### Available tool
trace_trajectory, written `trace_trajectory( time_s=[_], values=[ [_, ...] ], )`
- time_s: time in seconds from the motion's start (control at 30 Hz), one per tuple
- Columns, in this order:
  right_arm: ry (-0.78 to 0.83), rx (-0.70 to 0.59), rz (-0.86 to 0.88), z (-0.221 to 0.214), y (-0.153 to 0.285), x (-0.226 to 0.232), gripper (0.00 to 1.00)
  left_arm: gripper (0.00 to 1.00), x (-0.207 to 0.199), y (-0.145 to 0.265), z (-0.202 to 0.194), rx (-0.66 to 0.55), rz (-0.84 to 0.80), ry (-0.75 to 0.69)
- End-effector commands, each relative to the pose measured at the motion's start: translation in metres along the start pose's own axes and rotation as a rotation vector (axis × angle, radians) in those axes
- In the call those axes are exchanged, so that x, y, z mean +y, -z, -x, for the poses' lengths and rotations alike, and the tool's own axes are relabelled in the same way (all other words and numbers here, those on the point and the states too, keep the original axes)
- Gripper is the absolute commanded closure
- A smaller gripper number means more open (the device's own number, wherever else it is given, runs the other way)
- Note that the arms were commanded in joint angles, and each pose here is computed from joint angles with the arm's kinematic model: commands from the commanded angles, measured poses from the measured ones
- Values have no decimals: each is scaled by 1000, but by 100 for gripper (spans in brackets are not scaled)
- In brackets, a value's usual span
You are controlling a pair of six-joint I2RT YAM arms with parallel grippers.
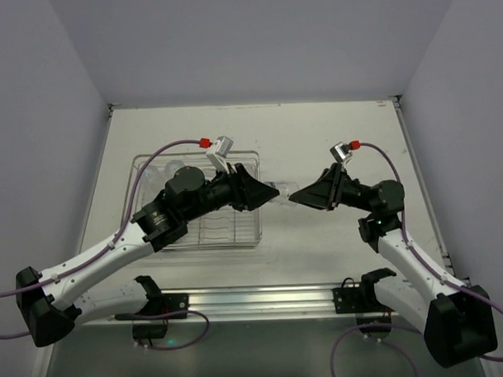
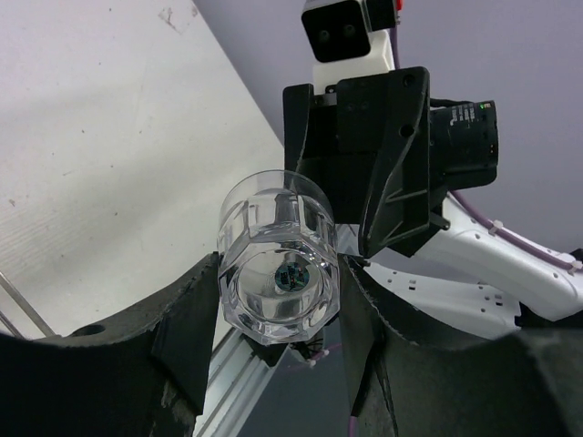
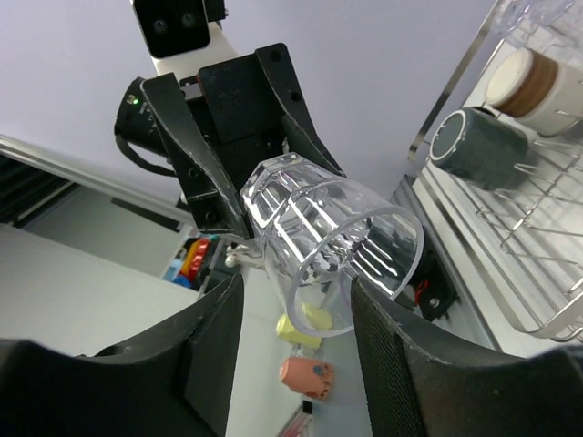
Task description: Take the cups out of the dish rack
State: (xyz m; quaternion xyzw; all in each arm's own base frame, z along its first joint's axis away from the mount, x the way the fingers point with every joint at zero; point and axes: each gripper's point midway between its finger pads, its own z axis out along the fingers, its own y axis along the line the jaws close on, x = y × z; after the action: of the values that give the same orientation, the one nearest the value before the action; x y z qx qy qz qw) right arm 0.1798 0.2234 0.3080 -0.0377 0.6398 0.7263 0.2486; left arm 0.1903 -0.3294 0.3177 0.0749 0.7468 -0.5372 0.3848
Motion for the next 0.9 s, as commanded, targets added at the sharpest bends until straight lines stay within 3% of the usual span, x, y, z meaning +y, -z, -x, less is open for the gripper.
trace_trajectory(
  time_s=[0.0,0.13,0.23,0.3,0.37,0.43,0.53,0.57,0.6,0.77,0.8,0.87],
  values=[
    [19,40,114,-5,2,24,49,100,-16,-1,11,-41,-82,11],
    [10,46,179,-6,5,33,55,100,-18,-4,8,-33,-99,21],
    [2,55,214,-6,5,37,73,100,-18,-4,7,-28,-106,24],
    [-1,59,224,-5,5,38,80,100,-19,-4,6,-25,-114,29],
    [-7,64,224,-4,3,36,98,100,-19,-6,3,-17,-124,37],
    [1,65,219,-2,2,35,100,100,-20,-6,3,-13,-132,36],
    [9,55,196,3,-1,30,100,45,-17,-6,4,-14,-105,7],
    [17,55,184,2,-1,29,100,15,-15,-4,7,-25,-87,-6],
    [69,47,172,6,-3,28,100,0,-15,-2,12,-41,-69,-17],
    [65,-22,-5,29,-5,0,100,0,13,15,42,-127,165,-133],
    [160,-40,-24,37,-5,4,100,0,9,19,52,-151,180,-150],
    [93,-96,-167,51,0,-22,100,0,26,24,59,-169,288,-184]
  ],
)
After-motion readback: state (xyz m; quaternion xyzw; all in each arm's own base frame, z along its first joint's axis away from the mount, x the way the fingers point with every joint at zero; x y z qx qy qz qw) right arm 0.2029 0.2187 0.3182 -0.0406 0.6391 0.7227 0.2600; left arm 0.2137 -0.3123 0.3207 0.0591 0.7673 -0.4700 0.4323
